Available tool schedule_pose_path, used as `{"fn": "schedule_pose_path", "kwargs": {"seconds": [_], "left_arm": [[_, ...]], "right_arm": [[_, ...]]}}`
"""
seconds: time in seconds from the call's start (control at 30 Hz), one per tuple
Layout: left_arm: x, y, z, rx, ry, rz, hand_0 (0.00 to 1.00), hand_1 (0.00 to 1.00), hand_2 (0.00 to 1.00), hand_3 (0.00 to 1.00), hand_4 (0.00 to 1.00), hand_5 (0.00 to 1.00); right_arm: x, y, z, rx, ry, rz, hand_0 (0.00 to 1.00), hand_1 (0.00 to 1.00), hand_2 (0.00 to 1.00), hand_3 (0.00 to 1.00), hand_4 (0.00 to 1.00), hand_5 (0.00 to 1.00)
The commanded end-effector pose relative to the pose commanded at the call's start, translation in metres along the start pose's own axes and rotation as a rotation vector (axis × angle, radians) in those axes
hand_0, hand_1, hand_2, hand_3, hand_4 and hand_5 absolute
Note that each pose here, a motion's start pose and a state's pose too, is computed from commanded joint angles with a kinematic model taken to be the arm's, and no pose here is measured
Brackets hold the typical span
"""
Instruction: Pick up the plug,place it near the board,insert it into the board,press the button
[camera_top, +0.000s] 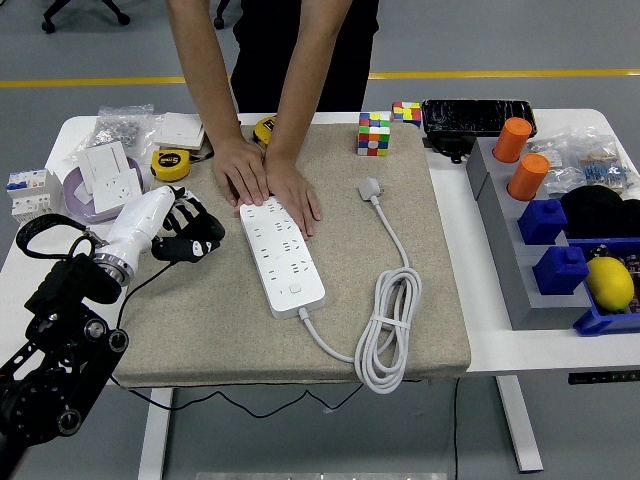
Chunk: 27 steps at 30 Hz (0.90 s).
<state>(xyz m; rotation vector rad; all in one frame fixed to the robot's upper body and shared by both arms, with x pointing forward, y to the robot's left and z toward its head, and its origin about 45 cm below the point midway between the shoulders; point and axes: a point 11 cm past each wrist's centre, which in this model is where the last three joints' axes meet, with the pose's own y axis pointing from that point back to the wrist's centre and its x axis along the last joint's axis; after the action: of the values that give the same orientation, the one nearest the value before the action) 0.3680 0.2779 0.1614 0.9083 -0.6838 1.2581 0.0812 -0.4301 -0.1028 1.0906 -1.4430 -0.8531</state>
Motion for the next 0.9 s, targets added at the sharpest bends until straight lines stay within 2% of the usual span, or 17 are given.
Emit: {"fn": "schedule_pose_path", "kwargs": {"seconds": [0.17, 0.2, 0.4, 0.43, 0.6, 0.63, 0.7, 0.8, 0.83, 0.9], "left_arm": [[-0.010, 0.001, 0.005, -0.019, 0.040, -0.041, 0.656, 0.637, 0.550, 0.554, 0.892, 0.181], [-0.012, 0.001, 0.005, -0.019, 0.050, -0.059, 0.821, 0.816, 0.760, 0.732, 0.998, 0.469], [-0.023, 0.002, 0.006, -0.022, 0.113, -0.134, 0.821, 0.816, 0.760, 0.732, 0.998, 0.469], [-0.023, 0.002, 0.006, -0.021, 0.132, -0.140, 0.998, 0.998, 0.961, 0.906, 0.998, 0.935], [-0.020, 0.002, 0.007, -0.029, 0.215, -0.130, 0.998, 0.998, 0.961, 0.906, 0.998, 0.935], [-0.019, 0.002, 0.007, -0.036, 0.245, -0.121, 0.998, 0.998, 0.993, 0.959, 0.998, 0.998], [-0.014, 0.002, 0.010, -0.058, 0.310, -0.087, 0.998, 0.998, 0.993, 0.959, 0.998, 0.998], [-0.004, 0.006, 0.020, -0.124, 0.466, 0.004, 0.998, 0.998, 0.993, 0.959, 0.998, 0.998], [-0.002, 0.008, 0.023, -0.144, 0.514, 0.027, 0.953, 0.983, 0.922, 0.883, 0.998, 0.998], [-0.002, 0.010, 0.025, -0.156, 0.603, 0.039, 0.953, 0.983, 0.922, 0.883, 0.998, 0.998]], "right_arm": [[0.001, 0.000, 0.000, -0.001, 0.001, 0.001, 0.862, 0.719, 0.711, 0.693, 0.998, 0.664], [0.001, 0.000, -0.001, 0.000, 0.000, 0.001, 0.862, 0.719, 0.712, 0.694, 0.998, 0.663], [0.000, 0.000, -0.001, 0.001, -0.002, 0.000, 0.862, 0.719, 0.712, 0.694, 0.998, 0.663], [0.000, 0.000, -0.001, 0.001, -0.002, 0.000, 0.862, 0.719, 0.711, 0.693, 0.998, 0.663], [0.001, 0.000, -0.001, 0.001, -0.004, 0.000, 0.862, 0.719, 0.711, 0.693, 0.998, 0.663], [0.000, 0.000, -0.001, 0.002, -0.004, 0.000, 0.862, 0.719, 0.711, 0.694, 0.998, 0.663], [0.000, 0.000, -0.001, 0.002, -0.004, 0.000, 0.862, 0.719, 0.711, 0.694, 0.998, 0.663], [0.000, 0.000, -0.002, 0.003, -0.004, -0.001, 0.862, 0.719, 0.711, 0.694, 0.998, 0.663], [-0.001, 0.000, -0.002, 0.003, -0.005, -0.002, 0.863, 0.719, 0.711, 0.694, 0.998, 0.663], [-0.001, 0.000, -0.002, 0.003, -0.005, -0.002, 0.863, 0.719, 0.711, 0.694, 0.998, 0.663]]}}
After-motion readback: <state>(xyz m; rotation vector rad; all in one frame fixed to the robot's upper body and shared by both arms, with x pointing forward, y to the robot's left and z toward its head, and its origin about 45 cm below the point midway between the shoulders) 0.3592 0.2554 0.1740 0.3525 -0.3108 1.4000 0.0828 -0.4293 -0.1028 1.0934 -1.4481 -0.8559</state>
